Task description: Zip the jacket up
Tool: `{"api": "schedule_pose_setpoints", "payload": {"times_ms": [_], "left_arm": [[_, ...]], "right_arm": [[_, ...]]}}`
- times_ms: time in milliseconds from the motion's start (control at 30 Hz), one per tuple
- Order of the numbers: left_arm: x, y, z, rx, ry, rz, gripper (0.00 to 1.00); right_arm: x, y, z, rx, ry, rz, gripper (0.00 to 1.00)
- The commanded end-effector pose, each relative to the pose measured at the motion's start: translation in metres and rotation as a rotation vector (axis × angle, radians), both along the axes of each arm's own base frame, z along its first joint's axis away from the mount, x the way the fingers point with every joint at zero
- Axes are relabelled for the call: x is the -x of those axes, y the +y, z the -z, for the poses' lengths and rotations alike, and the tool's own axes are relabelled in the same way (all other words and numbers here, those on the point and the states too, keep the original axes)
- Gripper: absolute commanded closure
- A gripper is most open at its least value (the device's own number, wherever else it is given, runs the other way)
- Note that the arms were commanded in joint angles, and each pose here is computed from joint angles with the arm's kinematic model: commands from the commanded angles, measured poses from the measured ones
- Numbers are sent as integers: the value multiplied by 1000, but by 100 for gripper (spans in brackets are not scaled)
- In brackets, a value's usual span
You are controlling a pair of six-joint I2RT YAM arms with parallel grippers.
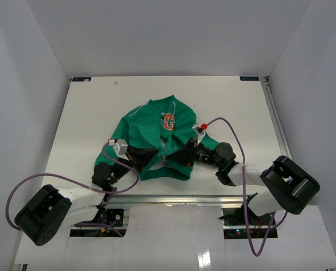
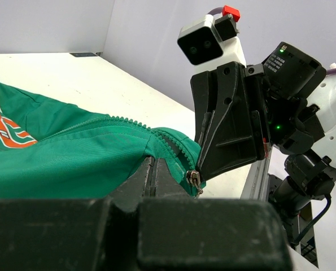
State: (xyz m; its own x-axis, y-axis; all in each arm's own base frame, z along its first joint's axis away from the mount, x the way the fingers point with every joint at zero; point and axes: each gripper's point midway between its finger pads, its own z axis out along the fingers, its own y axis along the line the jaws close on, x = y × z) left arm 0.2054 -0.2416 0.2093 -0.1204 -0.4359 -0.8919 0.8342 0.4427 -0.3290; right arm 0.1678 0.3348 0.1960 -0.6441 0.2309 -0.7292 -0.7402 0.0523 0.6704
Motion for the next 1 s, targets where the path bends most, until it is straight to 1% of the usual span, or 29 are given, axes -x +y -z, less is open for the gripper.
{"api": "schedule_pose_setpoints", "payload": {"times_ms": [0,333,967], "left_arm": [[39,24,-40,151,-237,22,100],[45,25,-43,155,-267,33,100],[46,30,-50,175,-286,13,100]], "right_arm": [[-6,1,-33,-88,-75,24,92],[-11,1,-29,-75,-56,33,92],[2,0,-18,-68,-35,-33,92]]}}
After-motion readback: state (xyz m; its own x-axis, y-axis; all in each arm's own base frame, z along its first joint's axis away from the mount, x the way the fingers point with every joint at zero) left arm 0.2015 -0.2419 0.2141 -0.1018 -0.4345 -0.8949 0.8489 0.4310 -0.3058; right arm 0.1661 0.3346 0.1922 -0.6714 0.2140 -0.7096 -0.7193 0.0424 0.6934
